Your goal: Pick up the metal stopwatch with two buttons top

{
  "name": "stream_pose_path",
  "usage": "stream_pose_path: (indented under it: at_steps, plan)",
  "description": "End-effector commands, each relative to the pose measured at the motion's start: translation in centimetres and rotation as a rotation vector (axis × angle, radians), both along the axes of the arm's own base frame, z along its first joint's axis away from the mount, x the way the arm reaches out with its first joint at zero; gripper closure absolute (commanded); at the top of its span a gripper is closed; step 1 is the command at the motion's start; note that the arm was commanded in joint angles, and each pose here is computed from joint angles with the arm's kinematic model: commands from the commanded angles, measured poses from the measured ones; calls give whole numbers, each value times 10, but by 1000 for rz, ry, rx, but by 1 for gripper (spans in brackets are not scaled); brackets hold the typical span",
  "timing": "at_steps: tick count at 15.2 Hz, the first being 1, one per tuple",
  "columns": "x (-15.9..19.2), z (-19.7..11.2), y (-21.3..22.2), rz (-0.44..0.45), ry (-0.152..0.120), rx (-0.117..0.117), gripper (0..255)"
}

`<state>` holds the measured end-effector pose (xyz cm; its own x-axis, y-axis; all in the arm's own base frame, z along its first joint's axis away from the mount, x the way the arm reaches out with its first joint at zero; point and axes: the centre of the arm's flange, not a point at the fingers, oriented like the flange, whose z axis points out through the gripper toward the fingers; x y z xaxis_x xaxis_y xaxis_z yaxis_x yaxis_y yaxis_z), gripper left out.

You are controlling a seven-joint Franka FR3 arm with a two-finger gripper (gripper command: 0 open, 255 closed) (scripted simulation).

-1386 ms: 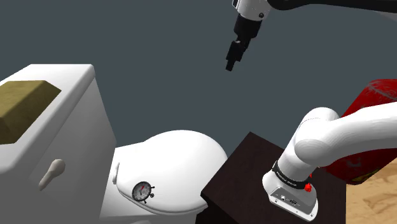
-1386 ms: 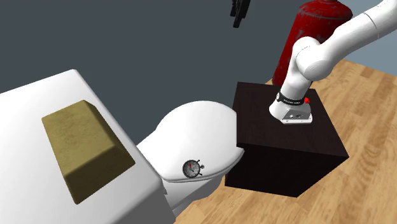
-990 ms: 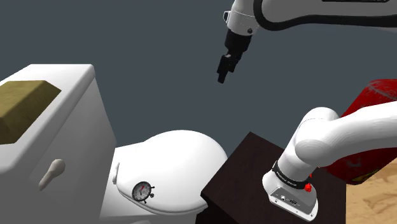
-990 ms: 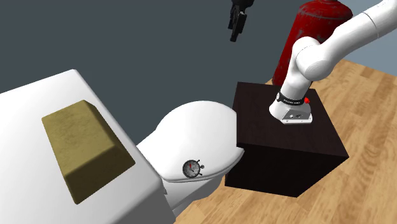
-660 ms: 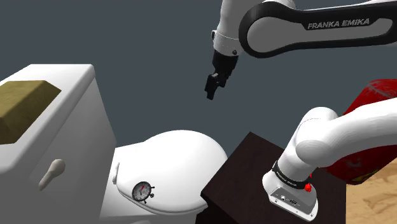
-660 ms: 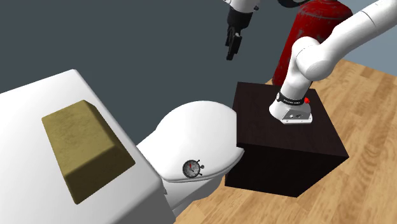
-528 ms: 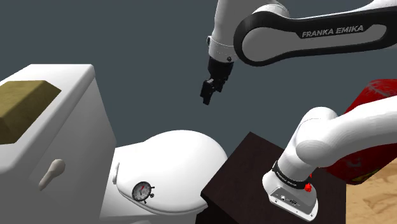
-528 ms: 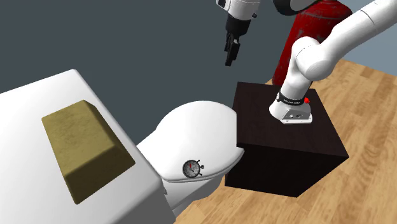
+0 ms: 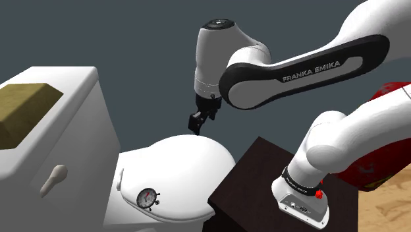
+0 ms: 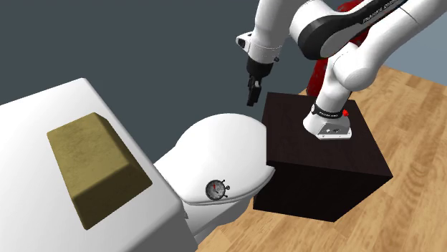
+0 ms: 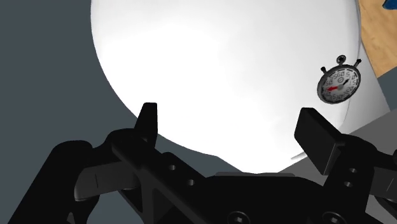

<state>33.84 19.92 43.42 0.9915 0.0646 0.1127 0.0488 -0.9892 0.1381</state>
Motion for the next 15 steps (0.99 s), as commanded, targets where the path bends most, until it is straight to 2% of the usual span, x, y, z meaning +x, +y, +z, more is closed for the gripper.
stream_pose_path:
  at_steps: [1, 15]
  plan:
    - [3, -18, 19, -14, 3, -2, 0]
    - [30, -157, 144, -100, 33, -25, 0]
